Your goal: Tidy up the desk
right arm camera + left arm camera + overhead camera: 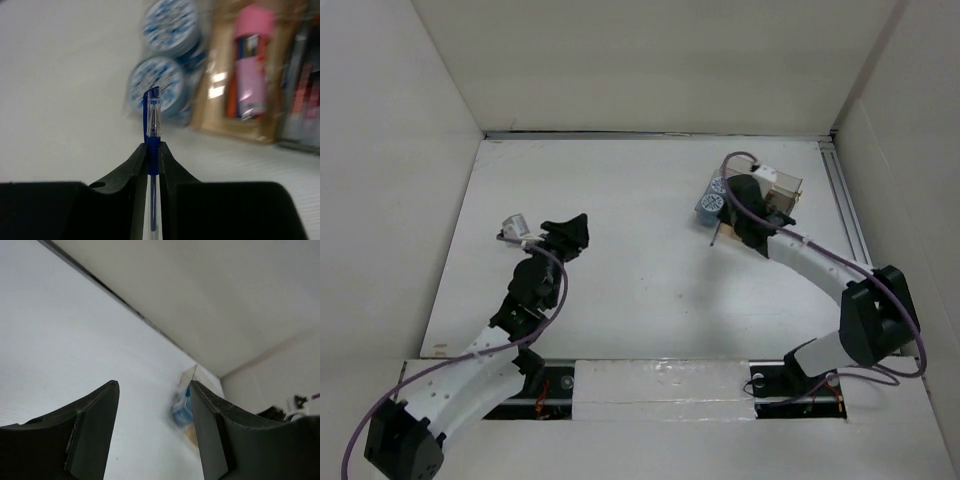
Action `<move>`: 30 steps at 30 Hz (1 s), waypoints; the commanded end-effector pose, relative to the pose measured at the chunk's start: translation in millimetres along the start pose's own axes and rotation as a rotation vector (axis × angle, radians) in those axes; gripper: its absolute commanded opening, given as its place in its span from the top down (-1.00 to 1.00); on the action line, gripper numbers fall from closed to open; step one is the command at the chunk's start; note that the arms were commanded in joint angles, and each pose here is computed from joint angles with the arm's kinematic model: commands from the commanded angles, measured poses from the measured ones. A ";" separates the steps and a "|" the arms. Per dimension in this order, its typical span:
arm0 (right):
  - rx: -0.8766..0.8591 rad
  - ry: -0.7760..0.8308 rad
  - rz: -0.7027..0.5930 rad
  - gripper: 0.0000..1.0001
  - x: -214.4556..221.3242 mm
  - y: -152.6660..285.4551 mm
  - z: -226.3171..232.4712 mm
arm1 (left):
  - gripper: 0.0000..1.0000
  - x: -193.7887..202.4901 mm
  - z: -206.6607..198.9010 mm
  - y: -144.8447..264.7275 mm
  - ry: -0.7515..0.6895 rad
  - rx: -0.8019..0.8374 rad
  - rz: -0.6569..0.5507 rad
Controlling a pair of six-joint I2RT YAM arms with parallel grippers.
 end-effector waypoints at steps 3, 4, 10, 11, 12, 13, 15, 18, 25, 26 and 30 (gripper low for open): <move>0.136 -0.165 -0.132 1.00 -67.6 -25.1 -88.4 | -0.11 27.9 -58.2 -13.2 -0.044 0.213 0.179; 0.153 -0.182 -0.145 1.00 -72.7 -29.6 -96.5 | -0.11 32.5 -57.6 -15.4 -0.052 0.209 0.194; 0.248 -0.258 -0.205 1.00 -99.8 -44.6 -150.7 | -0.11 45.7 -56.7 -21.5 -0.078 0.199 0.244; 0.278 -0.273 -0.202 1.00 -101.4 -48.5 -168.1 | -0.11 44.2 -55.7 -21.8 -0.077 0.195 0.233; 0.284 -0.273 -0.197 1.00 -102.8 -51.0 -173.6 | -0.12 43.1 -55.1 -21.8 -0.076 0.192 0.228; 0.284 -0.276 -0.202 1.00 -108.2 -53.8 -175.5 | -0.12 43.4 -54.0 -21.6 -0.077 0.189 0.228; 0.302 -0.266 -0.189 1.00 -106.0 -60.5 -181.7 | -0.12 42.3 -55.4 -20.9 -0.078 0.195 0.226; 0.322 -0.267 -0.180 1.00 -102.7 -63.9 -188.3 | -0.12 40.4 -51.6 -22.6 -0.085 0.175 0.212; 0.306 -0.266 -0.143 0.74 -98.3 -70.0 -183.2 | -0.13 39.7 -50.9 -23.1 -0.090 0.168 0.210; 0.306 -0.266 -0.143 0.74 -98.3 -70.0 -183.2 | -0.13 39.7 -51.0 -23.1 -0.089 0.168 0.211; 0.275 -0.255 -0.139 0.10 -97.8 -60.2 -168.4 | -0.13 39.8 -49.1 -23.7 -0.100 0.160 0.209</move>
Point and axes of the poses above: each gripper's point midway between its finger pads, its own y axis back along the fingers, its own z axis along the line the jaws close on, x = y × z, the point moved 1 cm from there along y, back along the fingers, and after that the axes turned 2 degrees about y, right-handed, at the moved point
